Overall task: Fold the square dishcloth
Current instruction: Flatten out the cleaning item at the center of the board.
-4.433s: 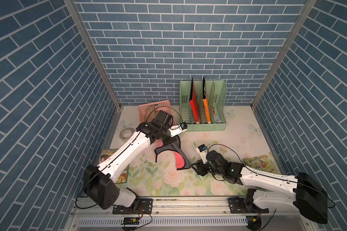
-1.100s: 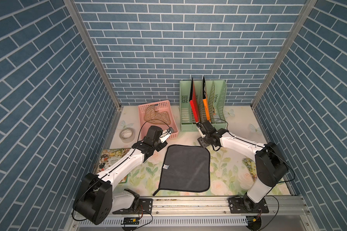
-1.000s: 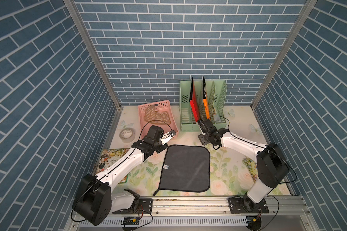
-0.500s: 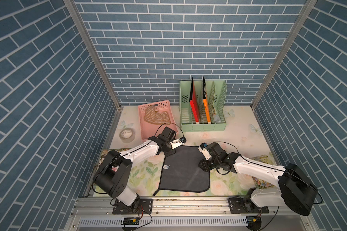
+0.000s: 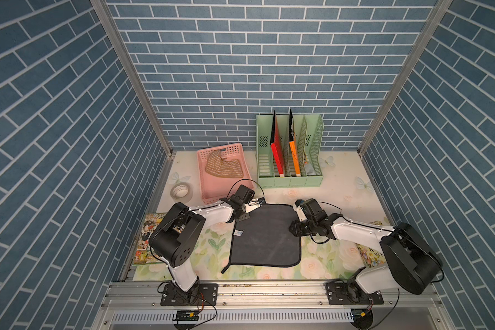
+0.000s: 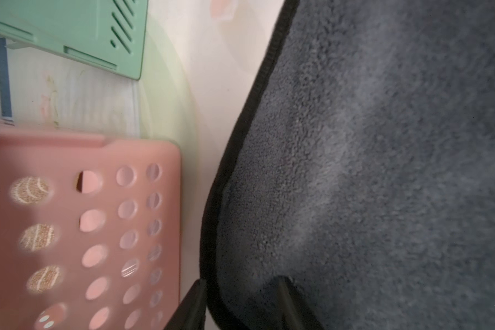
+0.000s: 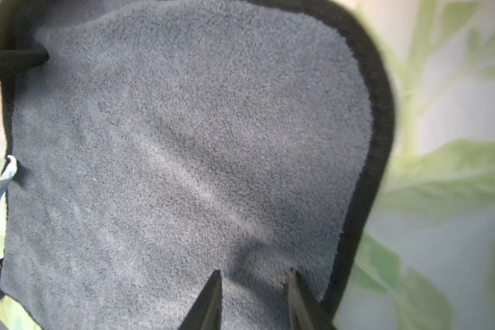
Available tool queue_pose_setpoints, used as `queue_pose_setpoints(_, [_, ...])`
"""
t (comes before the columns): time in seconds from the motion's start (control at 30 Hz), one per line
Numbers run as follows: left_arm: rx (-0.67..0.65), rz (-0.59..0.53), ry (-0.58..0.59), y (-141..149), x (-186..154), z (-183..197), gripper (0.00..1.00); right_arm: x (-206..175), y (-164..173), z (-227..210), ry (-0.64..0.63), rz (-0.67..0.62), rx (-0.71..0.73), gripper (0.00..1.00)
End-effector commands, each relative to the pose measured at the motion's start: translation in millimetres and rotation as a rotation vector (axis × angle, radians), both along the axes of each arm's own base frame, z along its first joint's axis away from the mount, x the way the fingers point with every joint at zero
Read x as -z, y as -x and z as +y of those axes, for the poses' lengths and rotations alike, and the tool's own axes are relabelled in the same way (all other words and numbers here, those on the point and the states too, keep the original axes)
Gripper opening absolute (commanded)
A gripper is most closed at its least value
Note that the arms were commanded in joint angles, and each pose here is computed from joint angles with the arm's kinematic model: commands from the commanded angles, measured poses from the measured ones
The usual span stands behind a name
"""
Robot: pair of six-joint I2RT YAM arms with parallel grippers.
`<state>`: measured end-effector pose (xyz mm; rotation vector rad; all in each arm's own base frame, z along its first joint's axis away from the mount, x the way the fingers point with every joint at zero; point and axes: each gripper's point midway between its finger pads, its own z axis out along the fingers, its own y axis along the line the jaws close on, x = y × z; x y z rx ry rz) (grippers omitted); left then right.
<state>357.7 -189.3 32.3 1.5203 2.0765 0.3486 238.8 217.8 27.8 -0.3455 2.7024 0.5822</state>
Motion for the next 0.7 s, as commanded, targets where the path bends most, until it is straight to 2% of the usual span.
queue_pose_setpoints(0.0, [-0.033,-0.053,0.008,-6.0,-19.0,3.6,0.49,-12.1,-6.4,-7.6,0.057,-0.049,-0.012,0.43])
queue_pose_setpoints(0.1, [0.036,0.013,0.102,21.1,-53.9,-5.8,0.55,-43.4,13.0,5.9,0.053,-0.134,-0.093,0.50])
queue_pose_setpoints(0.17, [0.151,0.125,0.141,62.3,-70.7,-7.9,0.58,-56.0,37.4,7.6,0.090,-0.185,-0.150,0.54])
queue_pose_setpoints(0.23, [0.268,0.291,0.120,116.1,-73.7,1.0,0.59,-57.0,61.8,3.6,0.113,-0.181,-0.167,0.56])
queue_pose_setpoints(0.33, [0.335,0.537,0.062,187.6,-67.2,24.2,0.58,-59.5,98.6,6.7,0.093,-0.165,-0.177,0.57])
queue_pose_setpoints(0.43, [0.381,0.657,0.038,236.3,-60.3,36.7,0.57,-56.1,123.5,8.9,0.114,-0.115,-0.154,0.59])
queue_pose_setpoints(0.53, [0.384,0.721,0.044,260.5,-48.6,39.3,0.56,-43.4,142.5,11.9,0.183,-0.070,-0.177,0.59])
queue_pose_setpoints(0.67, [0.393,0.747,0.026,266.8,-35.5,41.0,0.54,-21.7,153.2,8.3,0.290,-0.051,-0.230,0.57])
